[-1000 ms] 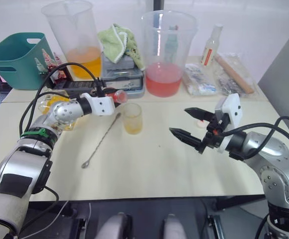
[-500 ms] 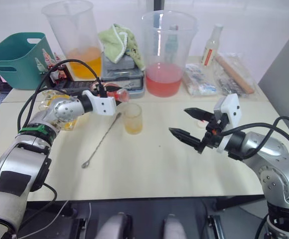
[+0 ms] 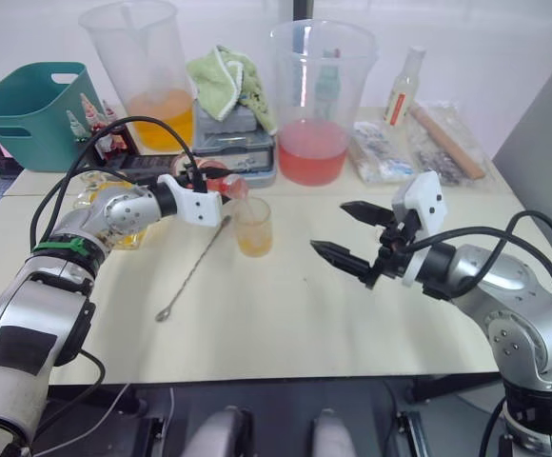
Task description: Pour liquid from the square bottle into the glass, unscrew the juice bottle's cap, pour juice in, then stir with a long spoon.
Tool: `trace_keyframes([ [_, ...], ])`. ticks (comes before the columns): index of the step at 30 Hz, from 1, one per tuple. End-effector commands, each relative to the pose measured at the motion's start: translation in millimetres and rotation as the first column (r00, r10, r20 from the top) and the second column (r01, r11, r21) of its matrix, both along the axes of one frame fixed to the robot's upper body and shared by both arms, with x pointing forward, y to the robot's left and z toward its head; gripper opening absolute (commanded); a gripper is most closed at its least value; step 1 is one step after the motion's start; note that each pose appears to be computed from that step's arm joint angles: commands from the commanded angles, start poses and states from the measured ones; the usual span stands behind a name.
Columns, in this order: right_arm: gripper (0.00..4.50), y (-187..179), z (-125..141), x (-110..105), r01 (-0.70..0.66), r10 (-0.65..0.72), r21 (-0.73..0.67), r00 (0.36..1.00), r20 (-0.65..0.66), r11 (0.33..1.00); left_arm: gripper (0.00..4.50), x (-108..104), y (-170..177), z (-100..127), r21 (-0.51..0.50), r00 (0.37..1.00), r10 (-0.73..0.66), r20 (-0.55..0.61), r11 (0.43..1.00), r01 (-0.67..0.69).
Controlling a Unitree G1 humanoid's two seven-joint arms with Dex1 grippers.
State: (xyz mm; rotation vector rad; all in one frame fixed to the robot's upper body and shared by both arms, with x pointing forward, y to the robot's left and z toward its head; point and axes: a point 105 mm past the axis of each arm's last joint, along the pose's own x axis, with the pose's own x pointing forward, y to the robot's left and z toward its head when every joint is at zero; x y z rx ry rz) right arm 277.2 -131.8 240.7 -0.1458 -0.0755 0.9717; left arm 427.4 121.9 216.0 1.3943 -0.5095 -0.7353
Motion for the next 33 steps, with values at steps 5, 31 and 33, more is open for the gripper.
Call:
trace_keyframes([
  [5, 4.48, 7, 15, -4, -0.014, 0.014, 0.005, 0.999, 0.040, 1.000, 1.49, -5, -11, 50, -0.027, 0.985, -0.052, 0.166, 0.998, 0.058],
  [31, 4.48, -3, 6, -3, -0.036, 0.036, -0.001, 0.999, 0.018, 0.999, 1.49, -7, -10, 78, -0.424, 0.991, -0.115, -0.068, 0.902, 0.076],
  [33, 4.48, -3, 6, -3, -0.045, 0.045, -0.003, 0.999, 0.016, 0.999, 1.49, -8, -6, 82, -0.466, 0.989, -0.122, -0.087, 0.882, 0.068],
])
